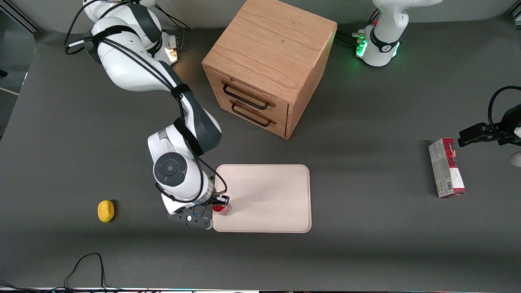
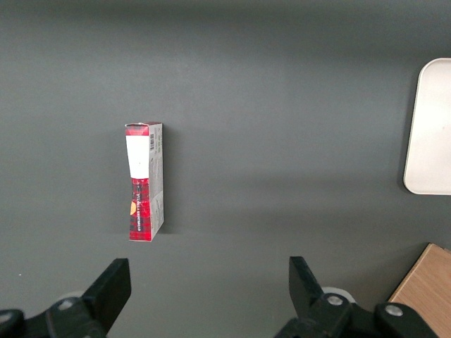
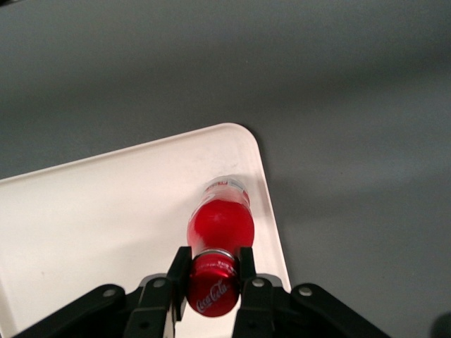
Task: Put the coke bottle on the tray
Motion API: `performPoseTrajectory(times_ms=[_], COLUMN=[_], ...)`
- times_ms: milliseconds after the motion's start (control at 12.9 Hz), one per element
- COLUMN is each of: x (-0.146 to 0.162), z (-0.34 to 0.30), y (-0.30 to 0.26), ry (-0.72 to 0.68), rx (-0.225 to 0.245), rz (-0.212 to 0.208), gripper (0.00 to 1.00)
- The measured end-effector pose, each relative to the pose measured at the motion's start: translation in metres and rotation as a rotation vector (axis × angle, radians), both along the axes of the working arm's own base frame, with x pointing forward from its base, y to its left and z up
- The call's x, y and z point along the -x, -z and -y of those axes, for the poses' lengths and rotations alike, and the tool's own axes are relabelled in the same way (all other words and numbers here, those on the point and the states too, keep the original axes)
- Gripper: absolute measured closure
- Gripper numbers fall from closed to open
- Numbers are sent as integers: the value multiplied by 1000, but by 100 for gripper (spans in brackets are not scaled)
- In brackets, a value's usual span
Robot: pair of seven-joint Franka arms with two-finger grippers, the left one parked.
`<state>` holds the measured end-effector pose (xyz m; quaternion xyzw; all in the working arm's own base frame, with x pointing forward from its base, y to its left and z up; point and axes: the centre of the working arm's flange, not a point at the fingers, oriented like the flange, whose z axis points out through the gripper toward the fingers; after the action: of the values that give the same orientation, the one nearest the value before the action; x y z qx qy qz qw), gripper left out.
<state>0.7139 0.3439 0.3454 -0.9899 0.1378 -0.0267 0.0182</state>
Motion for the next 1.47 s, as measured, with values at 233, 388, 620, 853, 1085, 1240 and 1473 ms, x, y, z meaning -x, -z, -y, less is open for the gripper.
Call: performPoseTrajectory(times_ms=[233,388,620,853,1085,1240,1473], x=[-1,-1,-1,-2,-2,-2,5], z=[0,0,-1,-1,-1,-1,3], y=[-2,-2,-3,-5,-5,-7,-20], ry=[3,3,5,6,7,7,8], rx=[-3,-3,-6,-6,-6,-7,18], rz=[5,6,13,17,19,21,-22], gripper=[69,69,54,22,0,0,0])
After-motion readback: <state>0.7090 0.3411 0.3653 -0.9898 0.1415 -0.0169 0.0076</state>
